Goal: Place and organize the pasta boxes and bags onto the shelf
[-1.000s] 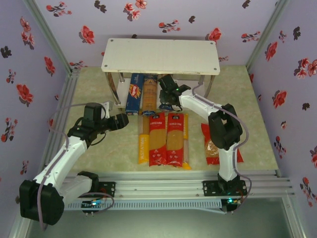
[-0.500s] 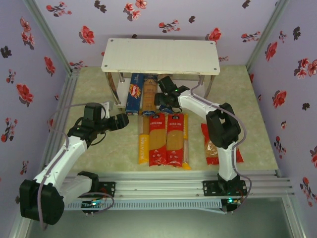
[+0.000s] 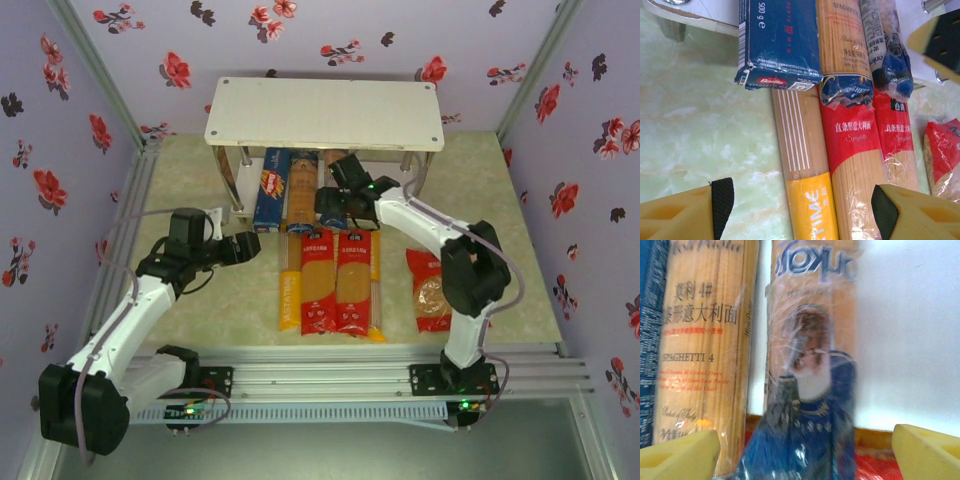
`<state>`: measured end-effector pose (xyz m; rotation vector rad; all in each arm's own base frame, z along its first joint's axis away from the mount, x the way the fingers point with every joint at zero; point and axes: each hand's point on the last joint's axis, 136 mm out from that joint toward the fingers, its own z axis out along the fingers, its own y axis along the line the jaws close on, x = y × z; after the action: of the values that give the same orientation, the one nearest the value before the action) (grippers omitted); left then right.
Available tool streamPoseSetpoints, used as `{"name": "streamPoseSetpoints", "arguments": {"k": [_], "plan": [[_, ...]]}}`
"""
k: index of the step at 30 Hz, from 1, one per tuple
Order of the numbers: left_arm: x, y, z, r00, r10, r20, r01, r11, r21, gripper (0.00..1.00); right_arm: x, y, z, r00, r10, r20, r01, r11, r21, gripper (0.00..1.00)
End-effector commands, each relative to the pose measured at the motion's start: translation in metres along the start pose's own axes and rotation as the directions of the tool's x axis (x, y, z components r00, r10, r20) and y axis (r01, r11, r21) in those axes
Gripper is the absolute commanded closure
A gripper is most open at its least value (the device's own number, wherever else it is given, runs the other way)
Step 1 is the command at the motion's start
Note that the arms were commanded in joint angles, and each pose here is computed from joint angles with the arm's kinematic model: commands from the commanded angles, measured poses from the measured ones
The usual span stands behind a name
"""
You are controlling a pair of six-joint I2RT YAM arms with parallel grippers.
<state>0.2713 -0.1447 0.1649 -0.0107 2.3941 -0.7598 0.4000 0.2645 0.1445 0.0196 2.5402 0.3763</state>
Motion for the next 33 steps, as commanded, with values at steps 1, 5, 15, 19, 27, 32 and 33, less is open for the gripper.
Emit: {"name": "streamPoseSetpoints", "arguments": {"k": [1, 5, 15, 19, 27, 32, 33], "plan": [[0.004, -0.013, -0.011, 0.998, 0.063, 0.004, -0.063, 0.998, -0.01, 0.22, -0.008, -0.027, -0.043, 0.996, -0.035, 0.081, 0.027, 0.994, 0.105, 0.1], [0.027, -0.033, -0.003, 0.992, 0.112, -0.056, -0.114, 0.993, -0.025, 0.21, 0.015, -0.06, -0.072, 0.996, -0.056, 0.07, 0.042, 0.981, 0.187, 0.1], [0.072, -0.087, 0.052, 0.955, 0.193, -0.224, -0.202, 0.979, -0.017, 0.16, 0.077, -0.106, -0.099, 1.0, 0.002, 0.013, -0.005, 0.974, 0.228, 0.09], [0.086, -0.094, 0.07, 0.945, 0.165, -0.282, -0.176, 0.984, -0.014, 0.15, 0.097, -0.099, -0.1, 0.998, 0.019, -0.062, -0.008, 0.986, 0.165, 0.09], [0.086, -0.085, 0.065, 0.959, 0.12, -0.258, -0.137, 0.989, -0.048, 0.15, 0.15, -0.057, -0.09, 0.973, 0.062, -0.223, -0.071, 0.997, -0.036, 0.18], [0.094, -0.073, 0.064, 0.956, 0.096, -0.276, -0.122, 0.989, -0.078, 0.16, 0.179, -0.035, -0.081, 0.963, 0.038, -0.267, -0.048, 0.998, -0.032, 0.15], [0.095, -0.072, 0.064, 0.956, 0.094, -0.278, -0.12, 0.99, -0.079, 0.16, 0.182, -0.034, -0.078, 0.963, 0.039, -0.267, -0.046, 0.999, -0.021, 0.15]]}}
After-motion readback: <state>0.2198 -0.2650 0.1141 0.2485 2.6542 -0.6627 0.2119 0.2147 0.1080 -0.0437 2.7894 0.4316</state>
